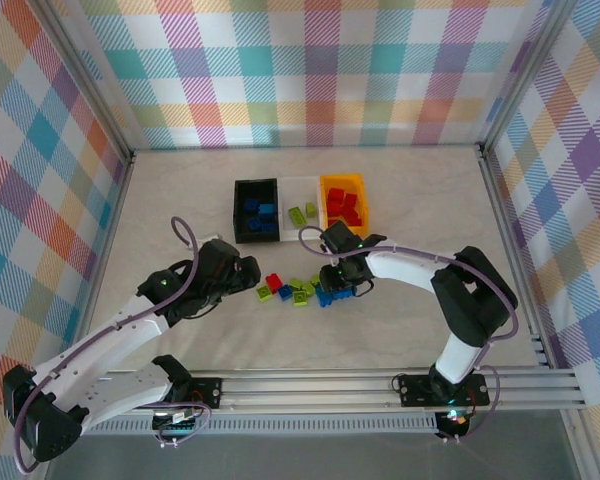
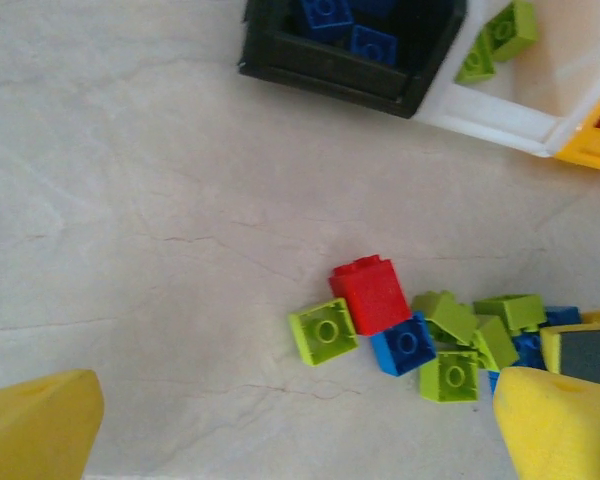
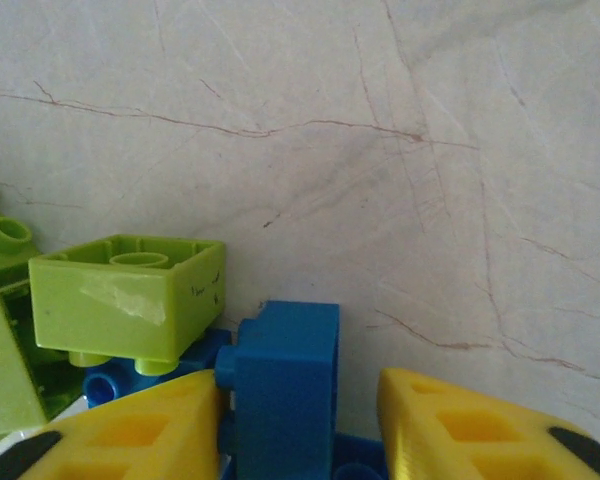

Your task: Sort the legos into containers by color

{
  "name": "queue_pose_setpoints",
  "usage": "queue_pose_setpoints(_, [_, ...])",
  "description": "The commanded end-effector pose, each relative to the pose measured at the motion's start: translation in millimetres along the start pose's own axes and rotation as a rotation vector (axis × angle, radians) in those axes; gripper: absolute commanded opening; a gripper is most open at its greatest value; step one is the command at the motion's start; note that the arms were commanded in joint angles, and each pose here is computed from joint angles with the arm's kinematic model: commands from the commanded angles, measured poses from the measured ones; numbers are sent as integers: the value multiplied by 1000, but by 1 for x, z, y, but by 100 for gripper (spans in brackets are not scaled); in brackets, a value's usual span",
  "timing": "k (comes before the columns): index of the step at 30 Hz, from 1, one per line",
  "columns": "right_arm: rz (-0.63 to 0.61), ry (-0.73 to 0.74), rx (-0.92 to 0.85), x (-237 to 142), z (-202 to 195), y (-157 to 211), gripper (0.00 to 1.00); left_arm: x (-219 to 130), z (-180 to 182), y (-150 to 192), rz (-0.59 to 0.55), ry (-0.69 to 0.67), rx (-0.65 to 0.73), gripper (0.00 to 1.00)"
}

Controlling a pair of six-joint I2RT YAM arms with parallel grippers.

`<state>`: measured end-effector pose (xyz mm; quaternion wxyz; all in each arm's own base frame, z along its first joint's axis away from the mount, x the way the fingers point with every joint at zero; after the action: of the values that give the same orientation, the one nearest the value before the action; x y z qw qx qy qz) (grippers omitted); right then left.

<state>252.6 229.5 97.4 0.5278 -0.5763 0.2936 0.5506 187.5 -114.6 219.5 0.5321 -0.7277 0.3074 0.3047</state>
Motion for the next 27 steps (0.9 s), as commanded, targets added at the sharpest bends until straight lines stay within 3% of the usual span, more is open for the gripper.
queue_pose_setpoints(1, [-7, -27, -6, 0, 6, -6, 38, -1, 12, 2, -3, -48, -21, 100])
queue_pose_setpoints(8, [-76, -67, -16, -22, 11, -13, 23, 1, 17, 2, -3, -76, -18, 100])
queue_pose_setpoints(13, [-160, -135, -57, -61, 32, -33, 19, 0, 30, 6, -12, -155, -18, 100])
queue_pose_setpoints(19, [-284, -294, -92, -94, 83, -92, 21, -1, 40, 14, 5, -196, -39, 100])
queue_pose_setpoints(27, [-345, -322, -89, -64, 129, -181, 23, -2, 48, 27, 37, -174, -60, 100])
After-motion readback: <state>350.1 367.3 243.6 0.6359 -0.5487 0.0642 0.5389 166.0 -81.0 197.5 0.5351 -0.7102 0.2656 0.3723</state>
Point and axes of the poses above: each hand's point on the last joint's axis, 136 mm out from that joint toward the fingers, its own x axis out along the fingers, its own z axis along the line the jaws close on, y = z × x, the point moved 7 cm from there along -x, back along the fingers, and after that the axes turned 5 degrees about x, right-handed, at the moved point
